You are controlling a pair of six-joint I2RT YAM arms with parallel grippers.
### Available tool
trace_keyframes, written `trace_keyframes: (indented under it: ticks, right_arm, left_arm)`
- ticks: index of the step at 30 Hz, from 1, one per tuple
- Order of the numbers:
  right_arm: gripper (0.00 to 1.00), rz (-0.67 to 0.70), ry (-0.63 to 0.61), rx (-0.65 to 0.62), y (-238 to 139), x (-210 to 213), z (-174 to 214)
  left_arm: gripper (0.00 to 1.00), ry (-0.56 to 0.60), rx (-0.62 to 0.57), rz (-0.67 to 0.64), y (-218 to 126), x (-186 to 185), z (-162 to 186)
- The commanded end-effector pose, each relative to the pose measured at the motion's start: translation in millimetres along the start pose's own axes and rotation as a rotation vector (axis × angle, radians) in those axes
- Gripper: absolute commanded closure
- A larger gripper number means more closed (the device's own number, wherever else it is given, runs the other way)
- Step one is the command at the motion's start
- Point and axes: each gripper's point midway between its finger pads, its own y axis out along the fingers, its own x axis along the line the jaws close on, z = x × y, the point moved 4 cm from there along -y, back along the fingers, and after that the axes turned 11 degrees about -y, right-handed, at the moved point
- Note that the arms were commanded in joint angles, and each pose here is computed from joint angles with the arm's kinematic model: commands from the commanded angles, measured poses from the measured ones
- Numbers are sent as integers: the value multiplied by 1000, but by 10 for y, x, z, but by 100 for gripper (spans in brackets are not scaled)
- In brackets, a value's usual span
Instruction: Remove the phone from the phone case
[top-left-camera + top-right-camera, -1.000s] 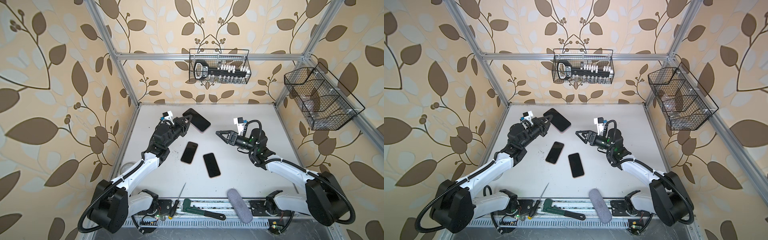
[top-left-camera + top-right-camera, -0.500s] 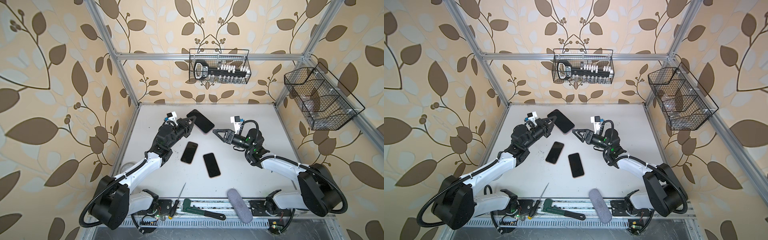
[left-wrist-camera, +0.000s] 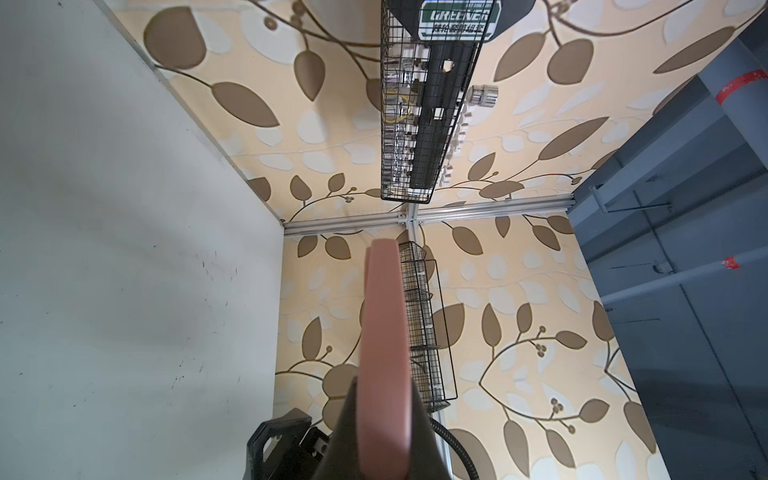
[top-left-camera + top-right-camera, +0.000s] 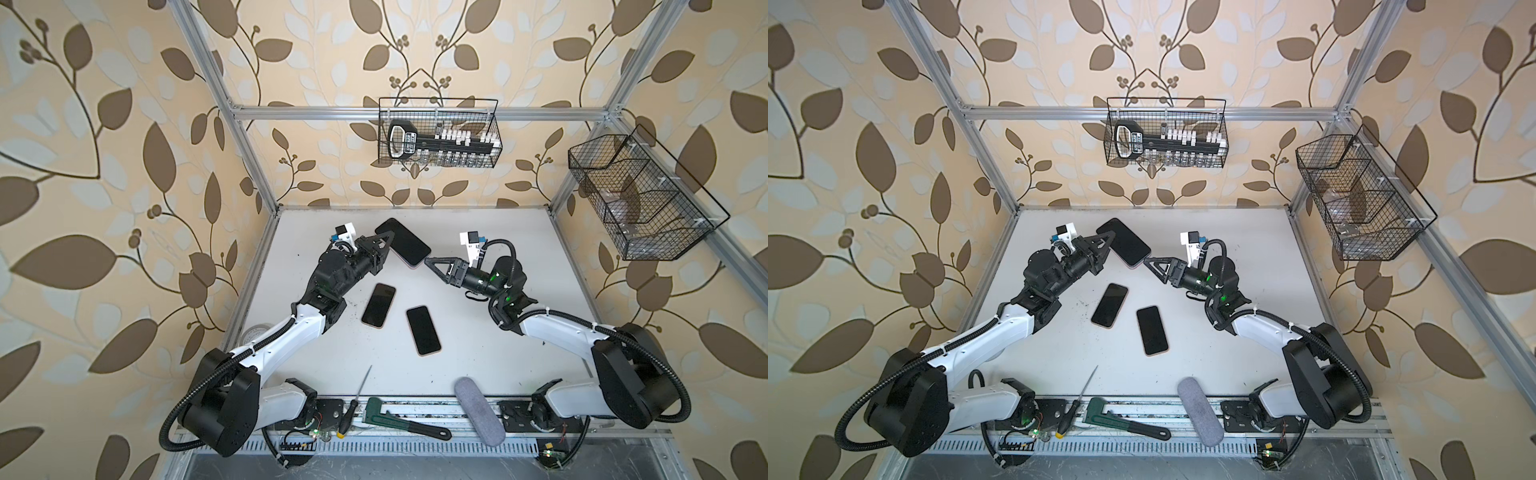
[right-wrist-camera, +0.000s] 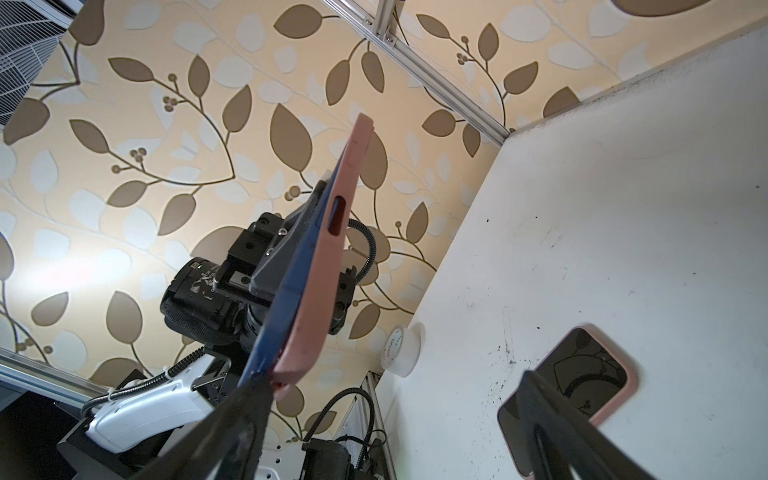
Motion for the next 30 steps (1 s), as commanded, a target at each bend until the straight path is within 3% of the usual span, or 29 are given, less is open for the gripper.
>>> trace_keyframes:
  ticks: [1, 20, 30]
  right_arm:
    - [8, -32, -6, -23, 34, 40, -99]
    - [12, -41, 111, -49, 11, -224, -288]
    - [15, -76, 147, -97, -65, -290, -447]
  left_arm:
    - [100, 20, 42, 169, -11, -434, 127]
    - [100, 63, 223, 194, 221, -463, 438]
    - [100, 83, 264, 171, 305, -378, 524]
